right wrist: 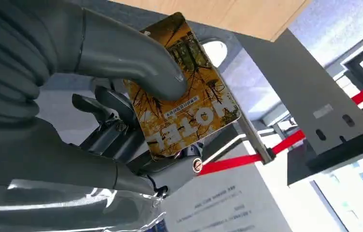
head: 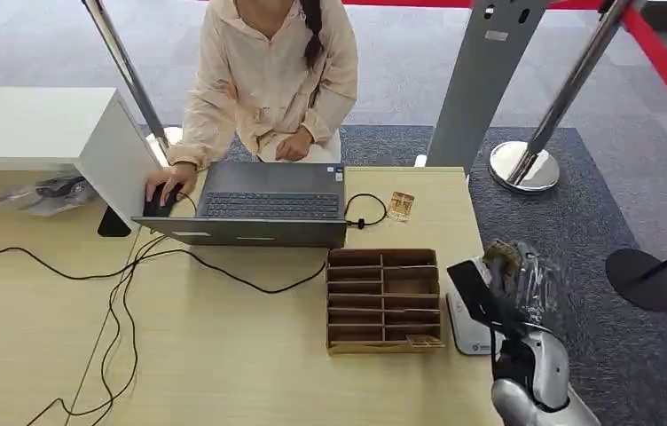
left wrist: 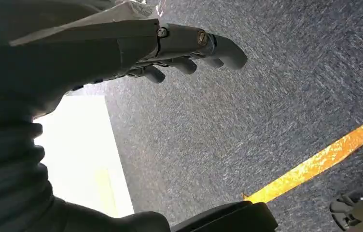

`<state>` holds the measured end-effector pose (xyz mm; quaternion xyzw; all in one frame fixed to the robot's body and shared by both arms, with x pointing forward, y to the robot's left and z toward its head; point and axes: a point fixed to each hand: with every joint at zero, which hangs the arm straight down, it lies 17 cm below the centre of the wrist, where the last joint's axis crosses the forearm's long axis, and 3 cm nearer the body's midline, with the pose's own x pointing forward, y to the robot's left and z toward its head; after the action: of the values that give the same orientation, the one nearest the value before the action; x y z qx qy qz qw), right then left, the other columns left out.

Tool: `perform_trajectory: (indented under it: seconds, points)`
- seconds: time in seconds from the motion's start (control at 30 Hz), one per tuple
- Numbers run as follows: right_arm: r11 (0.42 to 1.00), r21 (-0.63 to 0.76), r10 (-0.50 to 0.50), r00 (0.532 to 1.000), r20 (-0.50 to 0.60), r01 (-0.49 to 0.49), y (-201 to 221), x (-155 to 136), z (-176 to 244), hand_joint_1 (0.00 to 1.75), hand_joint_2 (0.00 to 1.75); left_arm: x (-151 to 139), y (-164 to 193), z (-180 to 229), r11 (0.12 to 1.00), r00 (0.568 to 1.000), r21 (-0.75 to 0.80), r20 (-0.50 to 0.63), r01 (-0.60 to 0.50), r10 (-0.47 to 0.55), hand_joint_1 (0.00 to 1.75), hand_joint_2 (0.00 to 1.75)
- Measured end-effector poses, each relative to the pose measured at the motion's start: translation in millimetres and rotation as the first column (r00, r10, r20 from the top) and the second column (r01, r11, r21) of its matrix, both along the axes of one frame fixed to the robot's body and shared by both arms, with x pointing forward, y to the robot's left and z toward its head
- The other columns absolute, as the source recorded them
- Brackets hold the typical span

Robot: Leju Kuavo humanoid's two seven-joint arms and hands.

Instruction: Pass the card to the sensor for recognition and then transmit it.

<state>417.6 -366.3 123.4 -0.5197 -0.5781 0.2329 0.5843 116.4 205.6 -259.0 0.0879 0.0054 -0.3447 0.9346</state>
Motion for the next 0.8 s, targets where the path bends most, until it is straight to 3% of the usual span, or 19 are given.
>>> perform_trajectory:
  seconds: [0.8]
  points:
    - [0.996,-0.005,-0.086,0.981,-0.173,0.086,-41,-26,-66,1.75,1.75,-1,2,0,1.000,1.000,0.012,-0.006,-0.019,0.019,0.00,1.75]
